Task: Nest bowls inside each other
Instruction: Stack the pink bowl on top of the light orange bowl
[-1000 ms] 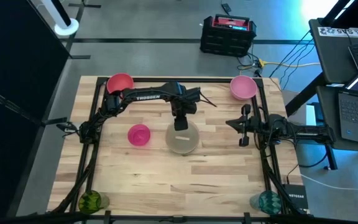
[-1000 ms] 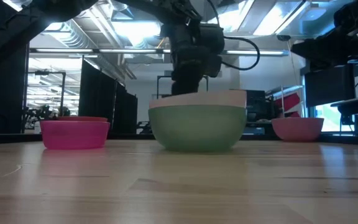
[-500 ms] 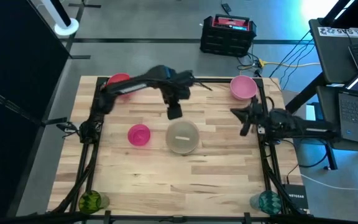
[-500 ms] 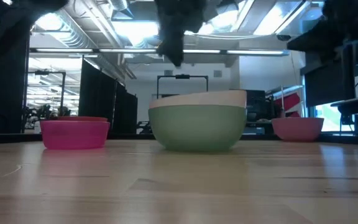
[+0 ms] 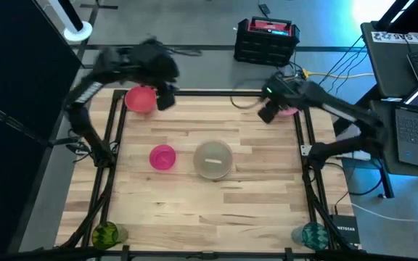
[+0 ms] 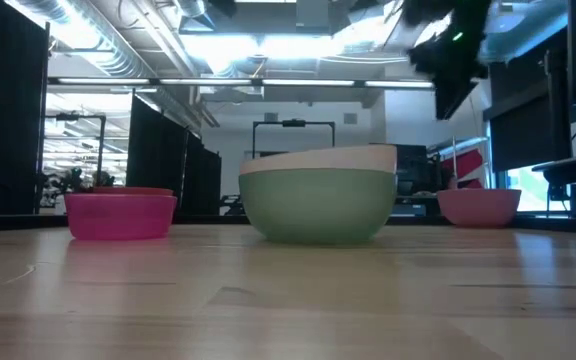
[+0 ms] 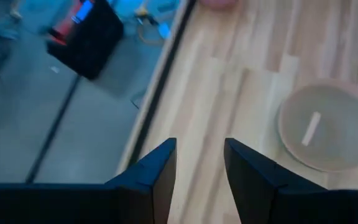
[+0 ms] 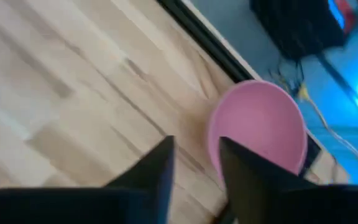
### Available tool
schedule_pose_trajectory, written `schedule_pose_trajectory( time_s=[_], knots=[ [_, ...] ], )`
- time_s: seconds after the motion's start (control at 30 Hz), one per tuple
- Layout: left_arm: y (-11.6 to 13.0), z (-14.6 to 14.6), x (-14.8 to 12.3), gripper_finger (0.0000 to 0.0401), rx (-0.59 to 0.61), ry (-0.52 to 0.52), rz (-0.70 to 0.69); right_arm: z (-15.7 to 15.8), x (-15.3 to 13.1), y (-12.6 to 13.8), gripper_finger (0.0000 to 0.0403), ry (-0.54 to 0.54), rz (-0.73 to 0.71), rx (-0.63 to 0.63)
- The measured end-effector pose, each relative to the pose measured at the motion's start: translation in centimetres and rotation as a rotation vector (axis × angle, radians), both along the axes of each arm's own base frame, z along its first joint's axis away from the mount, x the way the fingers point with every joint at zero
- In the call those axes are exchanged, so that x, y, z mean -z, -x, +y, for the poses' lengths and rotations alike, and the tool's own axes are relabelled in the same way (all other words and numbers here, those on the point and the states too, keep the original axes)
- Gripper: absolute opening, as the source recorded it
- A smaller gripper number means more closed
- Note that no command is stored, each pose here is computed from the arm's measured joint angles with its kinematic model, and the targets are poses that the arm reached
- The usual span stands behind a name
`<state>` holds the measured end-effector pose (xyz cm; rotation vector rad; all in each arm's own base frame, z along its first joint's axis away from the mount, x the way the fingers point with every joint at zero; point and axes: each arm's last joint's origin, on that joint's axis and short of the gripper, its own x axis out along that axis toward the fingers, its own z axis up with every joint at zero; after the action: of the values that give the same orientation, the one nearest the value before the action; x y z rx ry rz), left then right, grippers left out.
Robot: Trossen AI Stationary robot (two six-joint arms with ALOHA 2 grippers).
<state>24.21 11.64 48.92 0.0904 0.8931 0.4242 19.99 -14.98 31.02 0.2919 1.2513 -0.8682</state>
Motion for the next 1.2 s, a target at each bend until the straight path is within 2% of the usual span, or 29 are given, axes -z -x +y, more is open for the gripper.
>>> schedule_pose_trajectory(
  time_s=[0.07,0.6,0.93,1.2],
  knots=[
    [1.3,-0.1,-0.8,0.0121,0.005,-0.036,-0.021,-1.8,0.9,-0.8,0.0187,-0.068,0.062,0.017],
    [4.9,0.0,-2.0,0.0121,0.060,-0.140,0.039,-8.0,9.0,-3.4,0.0211,-0.248,0.228,0.219],
    [5.2,-0.2,-2.0,0.0121,0.038,-0.117,0.028,-9.5,11.1,-3.0,0.0197,-0.283,0.252,0.311],
    [5.1,-0.2,-2.0,0.0121,0.032,-0.100,0.018,-9.8,11.3,-2.8,0.0197,-0.274,0.270,0.318]
  ],
)
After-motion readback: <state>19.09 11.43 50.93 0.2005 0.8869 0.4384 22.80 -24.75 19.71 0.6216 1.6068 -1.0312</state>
